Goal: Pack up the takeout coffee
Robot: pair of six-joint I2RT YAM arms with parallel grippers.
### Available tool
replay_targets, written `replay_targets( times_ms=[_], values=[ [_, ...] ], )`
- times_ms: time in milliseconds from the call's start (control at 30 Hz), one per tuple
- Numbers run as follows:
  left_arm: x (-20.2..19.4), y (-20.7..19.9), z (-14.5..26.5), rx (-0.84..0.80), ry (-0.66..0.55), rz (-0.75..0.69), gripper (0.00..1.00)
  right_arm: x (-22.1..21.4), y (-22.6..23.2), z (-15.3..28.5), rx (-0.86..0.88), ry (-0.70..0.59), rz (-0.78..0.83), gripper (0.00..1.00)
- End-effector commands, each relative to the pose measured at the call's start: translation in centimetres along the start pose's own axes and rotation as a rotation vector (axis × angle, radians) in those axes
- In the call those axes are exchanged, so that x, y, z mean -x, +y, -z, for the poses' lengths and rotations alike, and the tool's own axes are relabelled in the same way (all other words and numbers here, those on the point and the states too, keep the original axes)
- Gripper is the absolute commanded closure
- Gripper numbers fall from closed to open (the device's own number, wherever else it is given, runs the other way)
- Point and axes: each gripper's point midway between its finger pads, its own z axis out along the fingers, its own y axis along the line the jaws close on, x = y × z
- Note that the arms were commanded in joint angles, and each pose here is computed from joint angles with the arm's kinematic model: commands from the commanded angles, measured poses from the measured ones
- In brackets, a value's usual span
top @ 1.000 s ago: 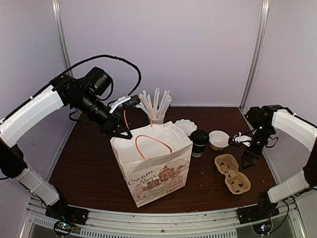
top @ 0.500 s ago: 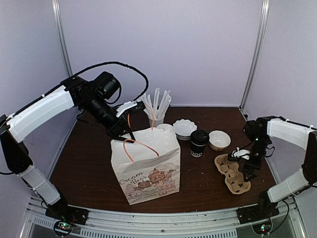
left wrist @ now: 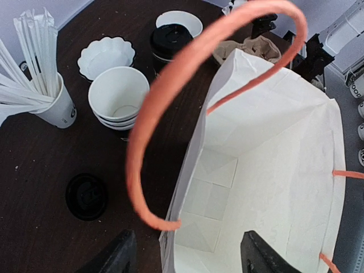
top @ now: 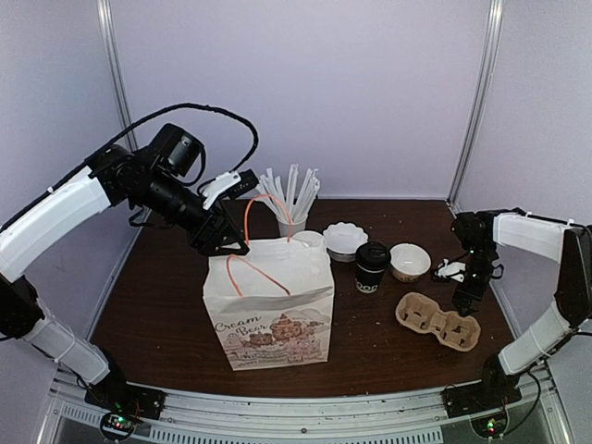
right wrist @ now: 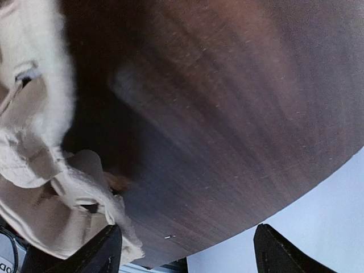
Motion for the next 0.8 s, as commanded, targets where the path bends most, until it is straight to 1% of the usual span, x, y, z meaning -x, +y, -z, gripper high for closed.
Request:
replay_targets(
  times_ms=[0, 100, 200, 300, 333, 400, 533, 600, 700, 767],
  values=[
    [1.4, 0.3, 1.0, 0.056, -0.092, -0.056, 0.33, 1.4, -1.8, 1.7, -0.03, -0.053, -0.08, 0.16],
    [1.2, -0.1, 1.3, 0.047, -0.127, -0.079, 0.33, 1.8, -0.4, 2.4, 0.046, -0.095, -0.063, 0.17],
    [1.7, -0.5, 2.0, 0.052, -0.179, -0.11, 0.33, 1.8, 1.4, 3.9, 0.112, -0.156, -0.036, 0.19],
    [2.5, -0.8, 3.3, 0.072, -0.225, -0.136, 0.33, 1.5, 3.1, 6.3, 0.144, -0.25, 0.021, 0.2],
    [2.9, -0.9, 3.9, 0.083, -0.243, -0.145, 0.34, 1.6, 3.9, 7.0, 0.161, -0.289, 0.065, 0.21],
    [3.7, -0.9, 4.9, 0.112, -0.286, -0.165, 0.34, 2.0, 5.3, 7.8, 0.189, -0.371, 0.122, 0.25],
    [4.4, 0.2, 6.0, 0.205, -0.376, -0.184, 0.33, 2.7, 7.3, 7.9, 0.25, -0.462, 0.207, 0.38],
    [4.5, 0.2, 6.4, 0.219, -0.409, -0.177, 0.33, 3.4, 7.4, 7.8, 0.251, -0.496, 0.218, 0.43],
    [4.4, 0.5, 6.3, 0.232, -0.417, -0.168, 0.32, 4.3, 7.3, 7.3, 0.239, -0.539, 0.228, 0.45],
    [4.1, 1.0, 6.1, 0.254, -0.405, -0.158, 0.32, 4.6, 7.4, 6.6, 0.232, -0.538, 0.245, 0.45]
  ],
)
